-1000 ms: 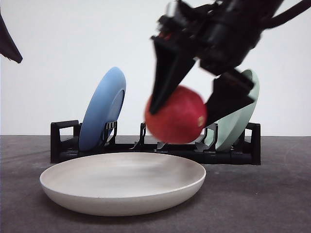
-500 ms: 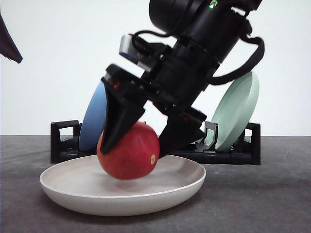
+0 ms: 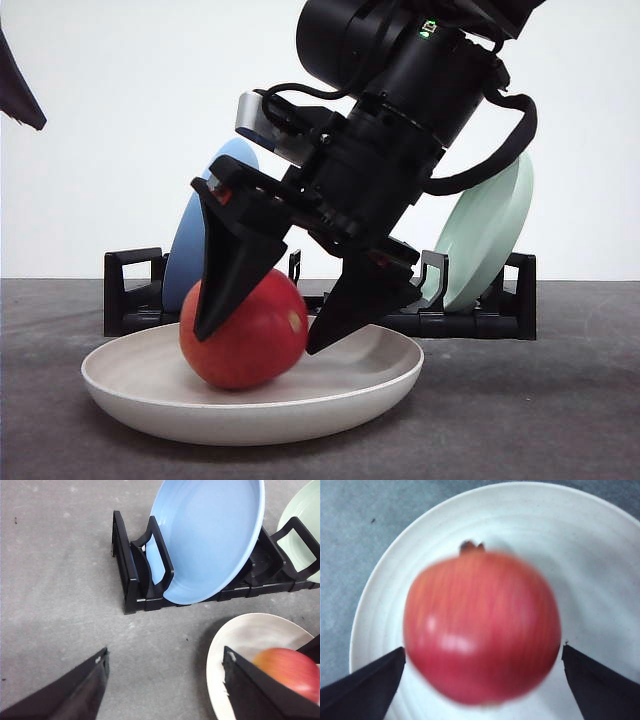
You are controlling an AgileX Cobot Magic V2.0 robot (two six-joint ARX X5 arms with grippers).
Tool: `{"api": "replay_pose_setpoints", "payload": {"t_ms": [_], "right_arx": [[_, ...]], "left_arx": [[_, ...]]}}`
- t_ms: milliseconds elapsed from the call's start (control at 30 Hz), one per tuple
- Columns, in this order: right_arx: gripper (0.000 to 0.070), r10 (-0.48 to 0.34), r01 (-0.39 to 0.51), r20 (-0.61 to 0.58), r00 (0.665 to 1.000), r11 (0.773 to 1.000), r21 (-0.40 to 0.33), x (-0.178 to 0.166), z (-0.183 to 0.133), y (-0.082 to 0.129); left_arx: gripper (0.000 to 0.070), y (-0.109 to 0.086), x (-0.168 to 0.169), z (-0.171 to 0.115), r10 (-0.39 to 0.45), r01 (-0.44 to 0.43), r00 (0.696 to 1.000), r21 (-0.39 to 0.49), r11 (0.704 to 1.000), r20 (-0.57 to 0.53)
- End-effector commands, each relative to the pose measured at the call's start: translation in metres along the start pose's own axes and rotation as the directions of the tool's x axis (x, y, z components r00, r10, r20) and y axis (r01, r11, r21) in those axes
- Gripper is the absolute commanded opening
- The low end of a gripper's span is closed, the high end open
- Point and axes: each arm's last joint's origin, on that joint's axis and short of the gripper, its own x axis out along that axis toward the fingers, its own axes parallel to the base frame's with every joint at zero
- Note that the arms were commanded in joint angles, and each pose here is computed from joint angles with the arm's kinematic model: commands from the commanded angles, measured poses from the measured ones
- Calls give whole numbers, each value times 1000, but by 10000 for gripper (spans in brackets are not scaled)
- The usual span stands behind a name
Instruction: Place pomegranate in white plate
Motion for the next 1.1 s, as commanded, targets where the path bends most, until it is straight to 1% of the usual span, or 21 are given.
{"api": "replay_pose_setpoints", "payload": {"t_ms": [0,67,133,300,433,567,800,933,1067], "right_arx": [[644,10,-10,16,1000,1000,-14,-5,7,4],[644,10,-10,5,1000,1000,-13,-13,6,5],[643,4,-4,22,1000,1000,-31,-24,6,6],[641,13,0,155,988,997,-81,-49,2,5],[616,6,15,249,968,997,-82,-67,-12,-3],[615,-29,43,287,958,998,-42,-84,-30,-16],[615,-115,98,348,930,993,64,-111,-66,-43],[615,-174,127,380,909,981,146,-124,-86,-58],[614,-247,169,395,885,961,221,-137,-99,-69]], "left_arx": [[428,-1,0,2,-9,9,1000,3,1000,7],[429,-1,0,2,-9,9,1000,3,1000,7],[428,-1,0,2,-9,9,1000,3,1000,7],[429,-1,0,2,-9,9,1000,3,1000,7],[429,-1,0,2,-9,9,1000,3,1000,6],[429,-1,0,2,-9,9,1000,3,1000,6],[429,-1,0,2,-9,9,1000,3,1000,6],[429,-1,0,2,-9,9,1000,2,1000,6],[429,-1,0,2,-9,9,1000,2,1000,5]]}}
